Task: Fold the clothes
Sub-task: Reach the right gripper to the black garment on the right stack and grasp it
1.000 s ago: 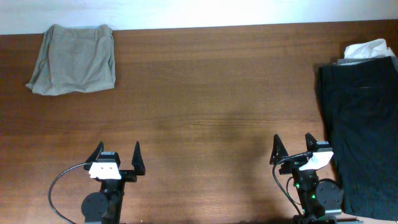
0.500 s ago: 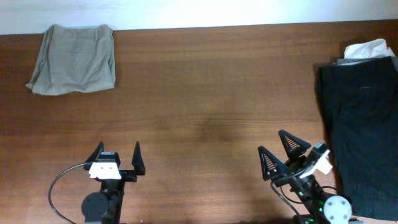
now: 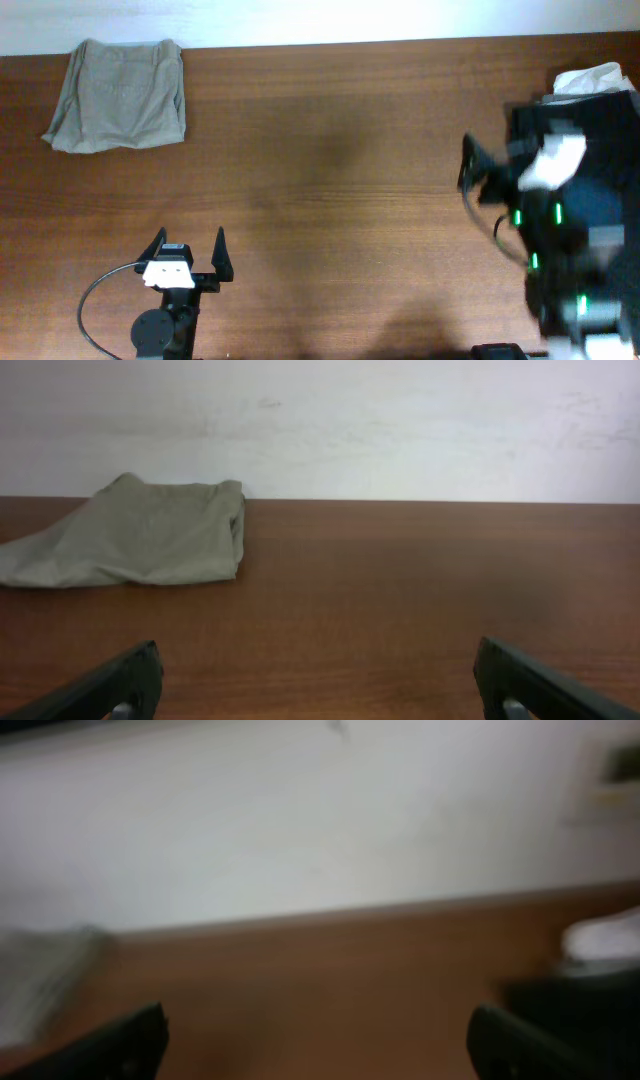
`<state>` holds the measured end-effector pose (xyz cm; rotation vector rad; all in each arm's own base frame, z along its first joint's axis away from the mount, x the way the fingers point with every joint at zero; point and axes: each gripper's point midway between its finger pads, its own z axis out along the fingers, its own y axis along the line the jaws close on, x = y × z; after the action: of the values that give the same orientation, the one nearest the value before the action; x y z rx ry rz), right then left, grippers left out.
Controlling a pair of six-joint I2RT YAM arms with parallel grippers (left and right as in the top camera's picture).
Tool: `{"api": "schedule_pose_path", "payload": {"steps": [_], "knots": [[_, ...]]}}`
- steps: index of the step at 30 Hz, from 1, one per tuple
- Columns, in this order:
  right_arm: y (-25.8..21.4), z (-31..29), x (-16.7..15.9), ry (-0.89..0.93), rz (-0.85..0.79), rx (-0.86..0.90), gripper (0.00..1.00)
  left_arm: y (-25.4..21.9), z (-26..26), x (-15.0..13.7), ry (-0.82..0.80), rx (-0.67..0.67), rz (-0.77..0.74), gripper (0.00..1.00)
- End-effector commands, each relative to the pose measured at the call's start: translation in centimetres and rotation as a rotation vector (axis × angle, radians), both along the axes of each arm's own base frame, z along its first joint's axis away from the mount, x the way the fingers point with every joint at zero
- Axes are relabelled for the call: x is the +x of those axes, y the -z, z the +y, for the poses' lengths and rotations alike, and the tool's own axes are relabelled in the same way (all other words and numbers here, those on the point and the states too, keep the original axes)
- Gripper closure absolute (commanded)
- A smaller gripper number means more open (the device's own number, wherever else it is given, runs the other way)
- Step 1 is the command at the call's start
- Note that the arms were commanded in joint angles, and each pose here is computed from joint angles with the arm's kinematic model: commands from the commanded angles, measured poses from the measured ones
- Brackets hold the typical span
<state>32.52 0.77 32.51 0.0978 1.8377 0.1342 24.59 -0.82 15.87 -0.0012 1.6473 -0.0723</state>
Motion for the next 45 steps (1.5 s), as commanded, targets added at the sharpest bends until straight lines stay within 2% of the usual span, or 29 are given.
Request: {"api": "schedule_pose_path", "payload": {"steps": [1,5,7,10,12,15,18,23,29,37,45], "knots": [[0.8,-5.4,5.0,0.237,0.223,-0.252,0.01,0.2,0.3,0.0,-0.012,0.016,0.000,0.01],[4.1,-6.8,8.8,0.254,0.522,-0.367,0.02,0.2,0.3,0.0,-0.012,0.016,0.000,0.01],[5.8,-6.9,10.3,0.240,0.616,-0.383,0.01,0.2,0.3,0.0,-0.012,0.016,0.000,0.01],[8.2,-7.7,12.0,0.261,0.685,-0.429,0.01,0.2,0.3,0.0,-0.012,0.016,0.000,0.01],[10.1,-9.6,12.9,0.349,0.731,-0.503,0.01,0.2,0.3,0.0,-0.012,0.016,0.000,0.01],[14.3,-12.5,13.2,0.454,0.856,-0.609,0.02,0.2,0.3,0.0,-0.012,0.016,0.000,0.01],[19.0,-13.2,13.7,0.453,0.954,-0.631,0.01,0.2,0.3,0.0,-0.012,0.016,0.000,0.01],[23.1,-14.0,16.0,0.477,0.949,-0.660,0.01,0.2,0.3,0.0,-0.012,0.016,0.000,0.01],[26.1,-16.3,16.4,0.514,0.969,-0.633,0.01,0.2,0.3,0.0,-0.012,0.016,0.000,0.01],[27.4,-18.0,17.7,0.468,0.910,-0.474,0.01,0.2,0.3,0.0,-0.012,0.016,0.000,0.01],[28.0,-17.6,18.7,0.444,0.881,-0.445,0.01,0.2,0.3,0.0,-0.012,0.016,0.000,0.01]]}}
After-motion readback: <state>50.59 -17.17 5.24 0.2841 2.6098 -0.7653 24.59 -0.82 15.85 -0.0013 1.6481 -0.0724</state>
